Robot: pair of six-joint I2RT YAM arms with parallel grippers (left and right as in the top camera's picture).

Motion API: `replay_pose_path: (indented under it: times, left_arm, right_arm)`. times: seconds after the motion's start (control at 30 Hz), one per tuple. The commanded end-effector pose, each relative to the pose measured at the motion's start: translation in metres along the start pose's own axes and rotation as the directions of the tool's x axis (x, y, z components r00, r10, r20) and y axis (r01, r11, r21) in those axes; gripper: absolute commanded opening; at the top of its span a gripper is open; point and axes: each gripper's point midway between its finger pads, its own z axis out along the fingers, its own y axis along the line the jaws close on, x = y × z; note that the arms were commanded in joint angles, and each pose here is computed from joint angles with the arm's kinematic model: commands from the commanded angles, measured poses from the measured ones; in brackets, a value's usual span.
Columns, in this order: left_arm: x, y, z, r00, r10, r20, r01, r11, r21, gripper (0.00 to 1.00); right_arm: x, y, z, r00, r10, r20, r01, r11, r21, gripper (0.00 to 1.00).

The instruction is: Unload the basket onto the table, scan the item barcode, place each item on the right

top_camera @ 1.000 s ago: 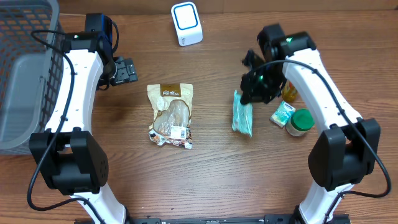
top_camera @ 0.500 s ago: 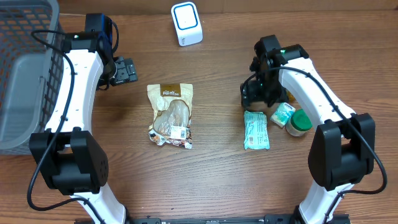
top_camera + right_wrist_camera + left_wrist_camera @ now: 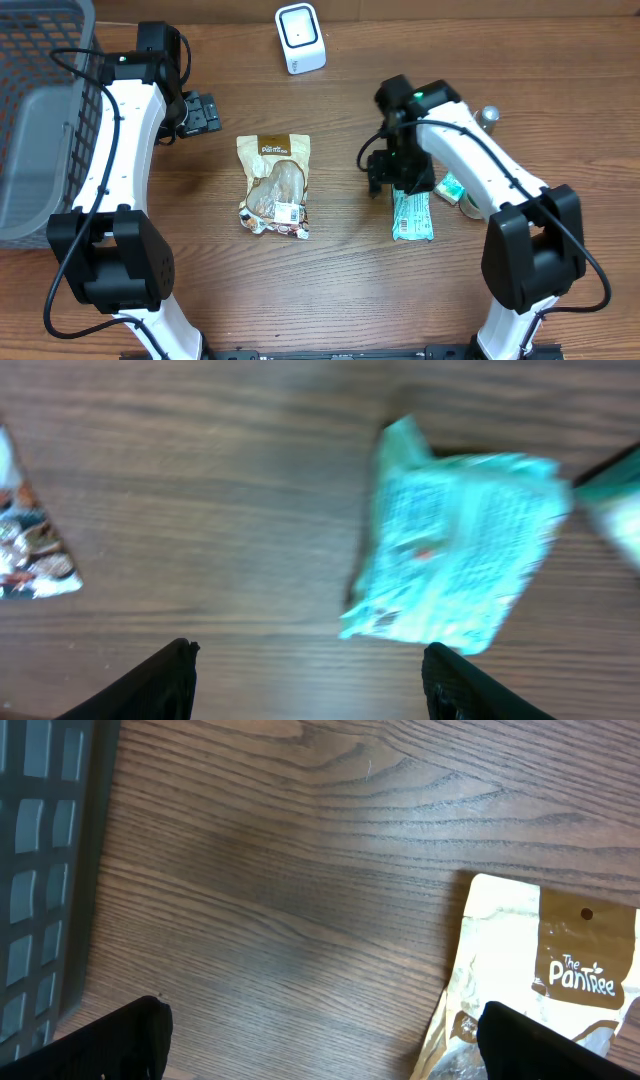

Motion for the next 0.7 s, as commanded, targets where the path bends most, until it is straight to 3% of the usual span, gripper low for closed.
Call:
replay_pose_path:
  times: [0.0,0.3,0.47,0.67]
  left_arm:
    - [-0.005,-0.001,-0.010,0.999,0.007,0.034,-0.007,1.000,-0.002,1.00]
    - [-0.005,-0.001,-0.010,0.999,0.007,0.034,-0.007,1.000,-0.002,1.00]
    - [-0.005,-0.001,-0.010,0.999,0.007,0.034,-0.007,1.000,-0.002,0.99]
    - [-0.005,-0.001,-0.010,0.999,0.007,0.034,-0.007,1.000,-0.002,1.00]
  right_arm:
    - [0.008,0.020,0.001,1.000,0.013,0.002,-0.013,1.000,-0.001,0.69]
    - [0.011,0.064,0.007,0.996,-0.070,0.061,0.071,0.997,-0.016,0.70]
    - [0.010,0.078,0.009,0.992,-0.087,0.089,0.090,0.996,-0.026,0.61]
    - [0.007,0.081,0.009,0.990,-0.091,0.109,0.094,0.995,-0.020,0.60]
